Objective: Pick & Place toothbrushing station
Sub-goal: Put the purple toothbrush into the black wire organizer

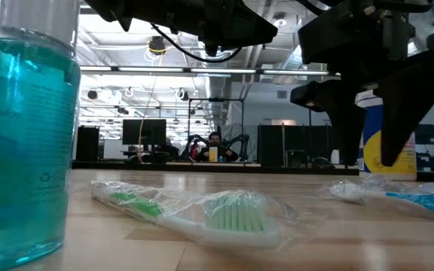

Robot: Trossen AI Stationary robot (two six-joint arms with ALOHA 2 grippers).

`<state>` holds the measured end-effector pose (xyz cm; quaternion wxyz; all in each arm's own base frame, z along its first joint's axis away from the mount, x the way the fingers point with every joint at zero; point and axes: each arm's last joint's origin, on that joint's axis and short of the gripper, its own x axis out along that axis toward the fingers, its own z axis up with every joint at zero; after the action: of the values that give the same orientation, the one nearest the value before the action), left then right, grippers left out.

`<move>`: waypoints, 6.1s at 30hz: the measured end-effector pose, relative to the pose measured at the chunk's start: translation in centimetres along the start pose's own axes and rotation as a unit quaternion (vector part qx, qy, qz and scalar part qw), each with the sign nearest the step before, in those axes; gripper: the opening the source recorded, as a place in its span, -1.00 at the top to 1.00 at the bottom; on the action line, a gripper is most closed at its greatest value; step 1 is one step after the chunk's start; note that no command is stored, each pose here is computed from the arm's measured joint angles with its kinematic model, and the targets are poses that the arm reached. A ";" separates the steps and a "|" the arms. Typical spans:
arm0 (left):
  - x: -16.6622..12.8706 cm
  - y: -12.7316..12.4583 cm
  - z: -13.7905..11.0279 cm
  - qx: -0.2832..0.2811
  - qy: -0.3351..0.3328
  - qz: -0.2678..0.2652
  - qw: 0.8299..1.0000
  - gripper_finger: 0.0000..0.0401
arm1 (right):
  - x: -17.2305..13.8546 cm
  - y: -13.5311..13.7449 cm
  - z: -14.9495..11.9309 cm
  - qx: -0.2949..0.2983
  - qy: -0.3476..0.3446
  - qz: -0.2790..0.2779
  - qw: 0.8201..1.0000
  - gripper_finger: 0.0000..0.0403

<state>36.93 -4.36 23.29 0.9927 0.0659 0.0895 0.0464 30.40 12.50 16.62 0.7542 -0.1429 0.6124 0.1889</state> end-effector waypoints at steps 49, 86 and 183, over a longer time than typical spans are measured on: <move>0.0 0.0 0.0 0.000 0.000 0.000 1.000 0.51 | 2.1 0.2 0.1 -0.010 0.024 0.024 0.999 0.99; 0.0 0.0 0.0 0.000 0.000 0.000 1.000 0.51 | -6.1 0.5 3.1 -0.010 -0.024 -0.043 0.999 1.00; 0.4 2.3 -0.2 -0.063 0.002 0.031 0.998 0.51 | -18.2 13.5 -18.3 0.148 -0.588 -0.273 0.747 1.00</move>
<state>37.13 -2.03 23.30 0.9928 0.0056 0.0864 0.0827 4.98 14.31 30.75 0.9962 -0.0510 0.0035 -0.0712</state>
